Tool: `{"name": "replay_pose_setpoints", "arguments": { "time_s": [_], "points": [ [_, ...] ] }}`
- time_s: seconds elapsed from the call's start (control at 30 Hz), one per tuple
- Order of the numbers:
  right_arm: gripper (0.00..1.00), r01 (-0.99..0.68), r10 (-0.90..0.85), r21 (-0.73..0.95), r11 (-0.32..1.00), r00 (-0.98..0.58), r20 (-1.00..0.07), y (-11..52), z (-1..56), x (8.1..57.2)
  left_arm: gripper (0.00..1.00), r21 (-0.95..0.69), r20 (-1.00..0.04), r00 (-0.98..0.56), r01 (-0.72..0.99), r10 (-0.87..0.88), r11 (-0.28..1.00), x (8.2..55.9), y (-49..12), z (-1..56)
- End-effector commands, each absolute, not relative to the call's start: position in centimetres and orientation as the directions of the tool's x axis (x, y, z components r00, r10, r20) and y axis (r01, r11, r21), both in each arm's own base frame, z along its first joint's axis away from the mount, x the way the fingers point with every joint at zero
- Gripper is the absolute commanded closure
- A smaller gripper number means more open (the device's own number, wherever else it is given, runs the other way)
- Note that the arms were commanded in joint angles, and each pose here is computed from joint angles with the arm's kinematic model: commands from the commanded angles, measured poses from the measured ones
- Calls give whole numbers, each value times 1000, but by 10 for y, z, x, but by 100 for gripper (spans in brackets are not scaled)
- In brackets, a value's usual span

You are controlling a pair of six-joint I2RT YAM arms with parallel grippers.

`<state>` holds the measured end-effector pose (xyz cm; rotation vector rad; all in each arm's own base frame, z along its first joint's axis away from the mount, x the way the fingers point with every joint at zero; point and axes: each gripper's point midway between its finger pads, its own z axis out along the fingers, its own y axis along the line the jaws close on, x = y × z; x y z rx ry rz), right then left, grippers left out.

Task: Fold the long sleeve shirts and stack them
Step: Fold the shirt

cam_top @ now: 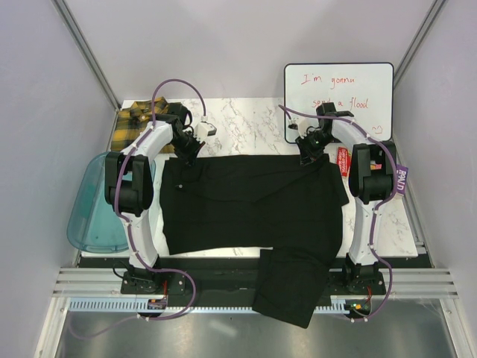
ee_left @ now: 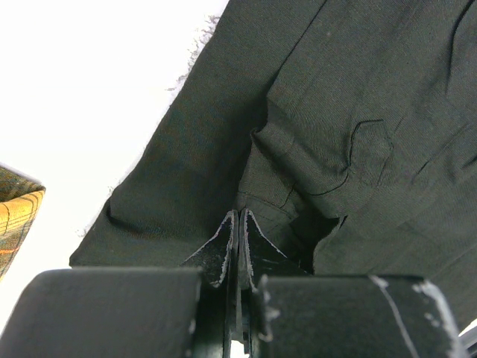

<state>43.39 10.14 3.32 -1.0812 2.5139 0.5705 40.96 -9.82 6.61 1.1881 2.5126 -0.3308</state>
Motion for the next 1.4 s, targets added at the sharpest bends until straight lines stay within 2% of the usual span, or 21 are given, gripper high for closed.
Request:
{"name": "replay_pose_setpoints", "arguments": {
  "time_s": [0.0, 0.07, 0.47, 0.73, 0.9, 0.93, 0.97, 1.03, 1.07, 1.13, 1.23, 1.37],
  "points": [
    [94, -768, -628, 215, 603, -623, -465, 101, 37, 433, 98, -41, -421, -567, 791, 708, 610, 416, -99, 76],
    [100, -769, -631, 209, 604, -621, -465, 99, 38, 434, 98, -44, -426, -569, 790, 704, 612, 415, -100, 78],
    [100, -767, -631, 186, 615, -619, -468, 72, 55, 428, 98, -69, -455, -577, 782, 678, 619, 413, -108, 94],
    [100, -759, -628, 188, 623, -629, -458, 72, 52, 432, 98, -75, -396, -610, 767, 687, 638, 415, -101, 68],
    [64, -747, -608, 179, 641, -635, -477, 75, 69, 434, 97, -20, -370, -619, 751, 693, 660, 422, -91, 62],
    [58, -743, -600, 173, 646, -635, -487, 75, 75, 435, 90, 1, -376, -618, 745, 691, 667, 426, -90, 65],
    [47, -746, -595, 154, 648, -621, -510, 76, 88, 437, 76, 17, -379, -622, 735, 685, 678, 428, -88, 70],
    [44, -734, -571, 144, 664, -622, -536, 78, 104, 440, 63, 13, -444, -608, 730, 658, 684, 427, -96, 92],
    [43, -735, -563, 132, 666, -611, -557, 80, 118, 439, 61, -7, -447, -617, 726, 647, 688, 418, -98, 93],
    [43, -730, -543, 151, 667, -614, -573, 85, 127, 431, 60, -19, -481, -610, 725, 630, 688, 406, -104, 109],
    [45, -733, -542, 167, 659, -617, -570, 94, 132, 410, 60, -62, -461, -626, 730, 629, 681, 375, -108, 102],
    [46, -723, -553, 214, 656, -655, -515, 101, 103, 384, 60, -149, -404, -683, 705, 608, 693, 339, -106, 66]
  ]
}}
